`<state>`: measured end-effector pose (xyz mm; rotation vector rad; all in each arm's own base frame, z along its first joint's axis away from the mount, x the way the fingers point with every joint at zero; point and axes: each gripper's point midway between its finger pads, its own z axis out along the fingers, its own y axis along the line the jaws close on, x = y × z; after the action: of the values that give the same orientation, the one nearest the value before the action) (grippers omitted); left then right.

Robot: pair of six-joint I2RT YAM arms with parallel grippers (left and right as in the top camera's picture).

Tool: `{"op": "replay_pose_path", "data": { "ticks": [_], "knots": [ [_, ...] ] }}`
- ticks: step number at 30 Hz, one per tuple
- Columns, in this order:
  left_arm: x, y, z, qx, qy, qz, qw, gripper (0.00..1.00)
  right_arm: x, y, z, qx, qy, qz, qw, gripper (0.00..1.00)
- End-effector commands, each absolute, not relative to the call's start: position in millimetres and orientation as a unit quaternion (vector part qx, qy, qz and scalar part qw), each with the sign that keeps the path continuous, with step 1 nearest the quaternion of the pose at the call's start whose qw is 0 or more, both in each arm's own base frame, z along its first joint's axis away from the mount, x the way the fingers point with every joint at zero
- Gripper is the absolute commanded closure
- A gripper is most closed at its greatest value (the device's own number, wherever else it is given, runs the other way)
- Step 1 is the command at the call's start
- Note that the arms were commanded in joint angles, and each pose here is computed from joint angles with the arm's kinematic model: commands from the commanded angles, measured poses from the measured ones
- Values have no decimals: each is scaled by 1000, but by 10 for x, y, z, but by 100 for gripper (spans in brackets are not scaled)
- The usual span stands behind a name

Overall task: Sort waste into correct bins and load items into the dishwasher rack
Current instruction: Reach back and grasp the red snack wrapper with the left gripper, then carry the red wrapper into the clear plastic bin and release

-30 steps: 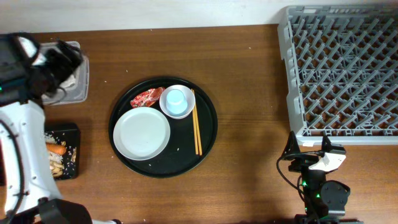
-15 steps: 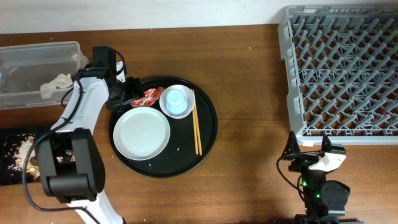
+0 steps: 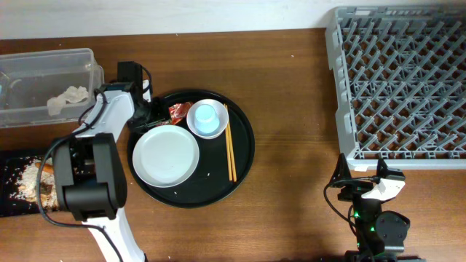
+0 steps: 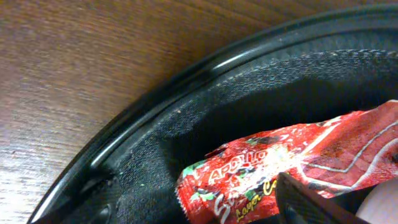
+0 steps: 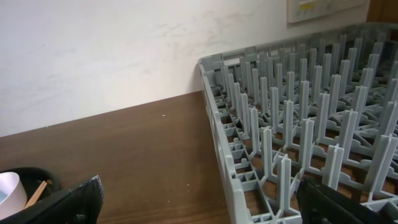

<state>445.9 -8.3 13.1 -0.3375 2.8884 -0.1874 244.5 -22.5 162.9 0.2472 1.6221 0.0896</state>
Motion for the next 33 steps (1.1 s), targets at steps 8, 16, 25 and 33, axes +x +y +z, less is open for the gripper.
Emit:
{"op": "replay_pose_path", "data": {
  "ticks": [8,16,25,33],
  "knots": [
    [4495,-114,54,-107,984,-78,116,72,2451,-224,1547,113,727,41,676,2],
    [4572,-108,152,-109,983,-79,125,99,2451,-224,1548,113,727,41,676,2],
    [4851,-26,1226,-111,968,-84,211,99,2451,-224,1548,113,727,41,676,2],
    [4970,530,2301,-220,901,-102,360,99,2451,-224,1548,113,727,41,676,2]
  ]
}}
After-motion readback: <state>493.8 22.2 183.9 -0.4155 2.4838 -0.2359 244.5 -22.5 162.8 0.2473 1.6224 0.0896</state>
